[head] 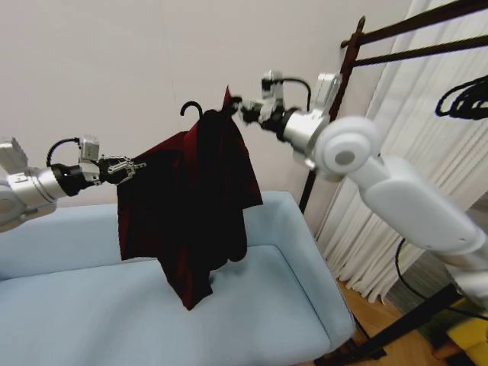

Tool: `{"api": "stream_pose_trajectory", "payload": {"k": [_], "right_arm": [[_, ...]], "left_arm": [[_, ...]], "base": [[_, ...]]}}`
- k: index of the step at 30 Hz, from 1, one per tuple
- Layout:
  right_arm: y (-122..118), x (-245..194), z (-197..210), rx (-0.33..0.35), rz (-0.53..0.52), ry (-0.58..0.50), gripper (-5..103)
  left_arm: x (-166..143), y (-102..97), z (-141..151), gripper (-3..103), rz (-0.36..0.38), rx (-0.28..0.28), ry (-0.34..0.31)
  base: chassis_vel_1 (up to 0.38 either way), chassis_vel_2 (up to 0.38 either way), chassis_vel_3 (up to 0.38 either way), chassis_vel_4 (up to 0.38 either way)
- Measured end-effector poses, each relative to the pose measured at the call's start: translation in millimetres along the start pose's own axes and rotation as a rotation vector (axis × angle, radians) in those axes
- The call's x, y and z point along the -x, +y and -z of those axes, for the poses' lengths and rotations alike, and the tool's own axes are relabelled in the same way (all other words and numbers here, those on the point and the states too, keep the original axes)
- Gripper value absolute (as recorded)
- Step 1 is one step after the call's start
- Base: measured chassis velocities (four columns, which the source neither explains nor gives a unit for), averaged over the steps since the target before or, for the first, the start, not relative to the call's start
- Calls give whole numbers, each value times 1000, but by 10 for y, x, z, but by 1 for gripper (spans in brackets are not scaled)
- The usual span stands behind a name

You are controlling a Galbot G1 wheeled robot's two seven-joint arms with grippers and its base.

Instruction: Pick up the clothes from the sofa and hang them on the clothes hanger.

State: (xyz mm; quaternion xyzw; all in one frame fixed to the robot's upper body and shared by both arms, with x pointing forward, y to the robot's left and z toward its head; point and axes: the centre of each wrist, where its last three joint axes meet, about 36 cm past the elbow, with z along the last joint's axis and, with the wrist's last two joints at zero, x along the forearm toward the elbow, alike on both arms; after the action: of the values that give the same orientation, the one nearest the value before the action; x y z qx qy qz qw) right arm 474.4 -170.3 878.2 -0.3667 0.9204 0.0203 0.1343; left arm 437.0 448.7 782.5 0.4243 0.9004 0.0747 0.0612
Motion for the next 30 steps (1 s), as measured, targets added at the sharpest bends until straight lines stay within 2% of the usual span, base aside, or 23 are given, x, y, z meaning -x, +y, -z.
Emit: {"api": "stream_pose_trajectory", "payload": {"k": [4, 12, 17, 22, 24, 25, 26, 27, 29, 30], "right_arm": [[79, -45, 10, -2, 1, 19, 0], [389, -232, -395, 33, 33, 165, 0], [425, -245, -631, 62, 9, 219, 0], [360, -237, -804, 67, -46, 252, -3], [347, -252, -852, 69, -62, 266, 7], [347, -252, -852, 69, -62, 266, 7], [348, -264, -870, 68, -65, 270, 13], [351, -275, -882, 67, -64, 274, 13], [371, -304, -900, 63, -60, 278, 23], [371, -304, -900, 63, -60, 278, 23]], "left_arm": [[20, -13, -33, 2, 10, -7, -2], [46, -36, -68, 2, 40, -11, -13], [37, -27, -63, 2, 48, -13, -22], [7, 6, -45, 2, 58, -14, -41], [-8, 28, -41, 2, 65, -15, -48], [-8, 28, -41, 2, 65, -15, -48], [-16, 42, -41, 2, 70, -15, -52], [-23, 55, -43, 2, 73, -16, -56], [-39, 81, -46, 2, 81, -17, -66], [-39, 81, -46, 2, 81, -17, -66]], "base": [[0, 0, 0, 0], [0, 0, 0, 0], [0, 0, 0, 0], [0, 0, 0, 0], [0, 0, 0, 0], [0, 0, 0, 0], [0, 0, 0, 0], [0, 0, 0, 0], [0, 0, 0, 0], [0, 0, 0, 0]]}}
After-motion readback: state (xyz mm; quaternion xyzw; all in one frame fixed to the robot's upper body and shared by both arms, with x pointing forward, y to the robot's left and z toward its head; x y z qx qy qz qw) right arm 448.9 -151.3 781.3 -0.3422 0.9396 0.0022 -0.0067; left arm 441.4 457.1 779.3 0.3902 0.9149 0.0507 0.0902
